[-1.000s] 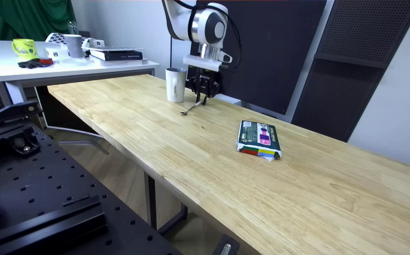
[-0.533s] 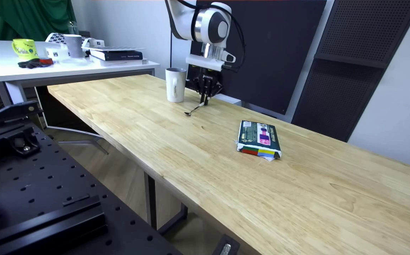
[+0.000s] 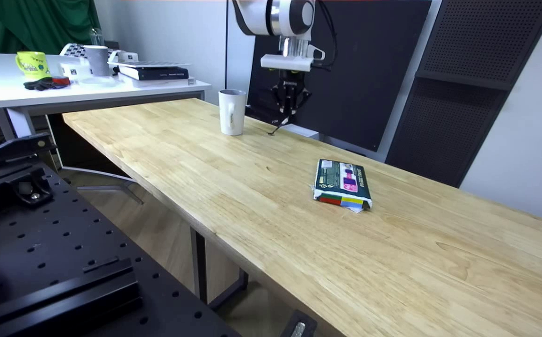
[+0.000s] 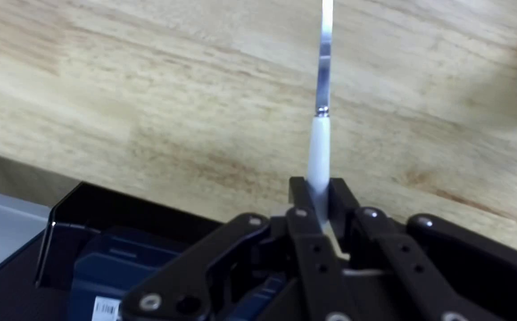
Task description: Put the spoon in the cup then take it out and put it on the table
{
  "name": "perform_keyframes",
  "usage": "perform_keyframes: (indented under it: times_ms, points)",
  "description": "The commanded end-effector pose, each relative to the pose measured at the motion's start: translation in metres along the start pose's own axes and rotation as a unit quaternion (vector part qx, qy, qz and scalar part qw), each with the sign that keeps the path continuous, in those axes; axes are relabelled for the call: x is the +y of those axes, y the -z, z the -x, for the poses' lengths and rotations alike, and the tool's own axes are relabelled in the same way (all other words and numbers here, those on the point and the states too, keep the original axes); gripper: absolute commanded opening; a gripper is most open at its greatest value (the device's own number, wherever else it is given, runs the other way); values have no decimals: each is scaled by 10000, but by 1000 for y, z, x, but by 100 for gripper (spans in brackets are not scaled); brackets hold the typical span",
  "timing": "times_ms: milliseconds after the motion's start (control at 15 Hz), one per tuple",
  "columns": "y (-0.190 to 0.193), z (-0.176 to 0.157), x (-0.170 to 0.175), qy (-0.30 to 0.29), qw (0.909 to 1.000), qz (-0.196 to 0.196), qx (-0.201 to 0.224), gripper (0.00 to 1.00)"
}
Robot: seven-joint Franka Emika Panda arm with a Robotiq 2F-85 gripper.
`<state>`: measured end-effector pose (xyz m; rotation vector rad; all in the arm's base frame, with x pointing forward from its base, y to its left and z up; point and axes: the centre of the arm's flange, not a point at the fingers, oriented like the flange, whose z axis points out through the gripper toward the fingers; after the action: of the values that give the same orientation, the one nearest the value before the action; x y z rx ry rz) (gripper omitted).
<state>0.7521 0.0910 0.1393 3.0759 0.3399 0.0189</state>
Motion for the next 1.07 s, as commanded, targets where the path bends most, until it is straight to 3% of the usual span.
perform_keyframes:
  times_ms: [0, 267, 600, 1000]
  points:
    - [51, -15, 2, 169, 9987, 358, 332, 4]
    - [104, -26, -3, 320, 9951, 499, 795, 4]
    - [163, -32, -19, 560, 9885, 370, 1358, 4]
    - [208, -25, -49, 859, 9690, -275, 2302, 4]
